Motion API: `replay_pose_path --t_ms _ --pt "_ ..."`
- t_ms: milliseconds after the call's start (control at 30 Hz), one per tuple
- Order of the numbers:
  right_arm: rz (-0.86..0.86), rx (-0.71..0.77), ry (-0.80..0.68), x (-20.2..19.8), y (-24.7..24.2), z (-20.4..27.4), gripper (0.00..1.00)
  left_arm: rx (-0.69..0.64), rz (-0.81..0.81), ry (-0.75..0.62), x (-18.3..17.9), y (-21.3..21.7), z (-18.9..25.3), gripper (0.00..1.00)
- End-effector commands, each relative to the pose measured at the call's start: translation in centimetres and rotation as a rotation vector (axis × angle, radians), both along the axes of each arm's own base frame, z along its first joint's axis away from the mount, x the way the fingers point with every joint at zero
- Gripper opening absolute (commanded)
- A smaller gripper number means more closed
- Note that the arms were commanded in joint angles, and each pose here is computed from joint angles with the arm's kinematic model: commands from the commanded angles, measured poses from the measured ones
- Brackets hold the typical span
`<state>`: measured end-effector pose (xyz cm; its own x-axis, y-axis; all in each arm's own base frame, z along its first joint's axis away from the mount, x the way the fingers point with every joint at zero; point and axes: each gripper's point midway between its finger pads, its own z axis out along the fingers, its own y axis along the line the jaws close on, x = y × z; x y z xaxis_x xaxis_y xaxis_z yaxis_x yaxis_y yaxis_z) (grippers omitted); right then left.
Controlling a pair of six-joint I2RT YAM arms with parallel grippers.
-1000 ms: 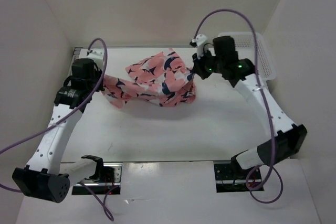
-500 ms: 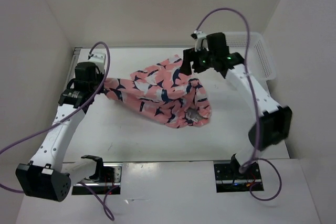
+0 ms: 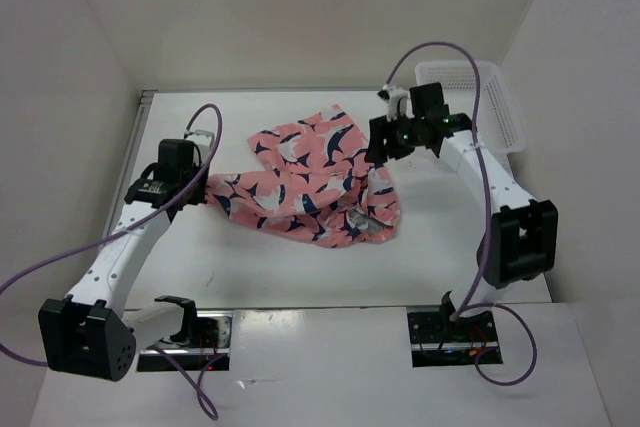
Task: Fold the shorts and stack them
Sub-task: Move the shorts to the center of the board, then flatten the shorts out
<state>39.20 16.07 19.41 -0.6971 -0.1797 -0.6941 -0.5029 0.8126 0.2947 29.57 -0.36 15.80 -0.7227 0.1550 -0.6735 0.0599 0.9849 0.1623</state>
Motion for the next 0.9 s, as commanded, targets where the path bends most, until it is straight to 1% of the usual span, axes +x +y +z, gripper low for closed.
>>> replay_pose_path --t_ms 0,33,100,133,200,233,267,333,367,467,533,700,833,867 --pt "0.264 -0.042 0.083 -7.7 3.1 -3.4 0.62 -0.001 0.006 -0.041 0.3 0.2 0.3 0.00" --pt "0.265 -0.069 0.120 -8.9 2.8 -5.2 0.54 0.006 0.014 -0.056 0.6 0.4 0.5 0.00" --pt "0.259 -0.078 0.120 -8.9 2.6 -6.2 0.48 0.016 0.022 -0.039 0.2 0.6 -0.4 0.00" --pt "0.253 -0.088 0.125 -9.0 2.4 -6.9 0.46 0.025 0.030 -0.039 0.2 0.8 -0.4 0.00" --pt "0.238 -0.098 0.084 -8.1 2.4 -6.9 0.46 0.027 0.030 -0.020 0.0 0.8 -1.3 0.00" --pt "0.231 -0.108 0.082 -7.6 2.3 -7.3 0.47 0.028 0.039 -0.020 0.0 1.1 -1.3 0.00" --pt "0.231 -0.109 0.086 -7.4 2.4 -7.7 0.56 0.028 0.039 -0.020 0.0 1.1 -1.3 0.00" --pt "0.237 -0.097 0.073 -6.7 2.8 -8.0 0.60 0.028 0.052 -0.019 0.0 1.5 -1.3 0.00" --pt "0.240 -0.094 0.081 -6.7 3.3 -8.5 0.63 0.028 0.052 -0.019 0.0 1.5 -1.3 0.00" --pt "0.234 -0.096 0.059 -5.4 3.6 -9.0 0.63 0.028 0.073 -0.019 0.2 2.1 -1.0 0.00" --pt "0.233 -0.084 0.069 -5.0 3.9 -9.3 0.63 0.030 0.082 -0.001 0.0 2.4 -1.3 0.00" --pt "0.197 -0.042 0.117 -3.7 5.0 -10.9 0.65 0.029 0.093 -0.005 0.5 2.7 -0.9 0.00" --pt "0.224 0.006 0.118 -2.6 6.3 -10.3 0.66 0.036 0.117 -0.005 0.7 3.4 -0.8 0.00" --pt "0.231 0.018 0.099 -2.1 6.6 -9.5 0.66 0.036 0.117 -0.004 0.9 3.4 -0.8 0.00"
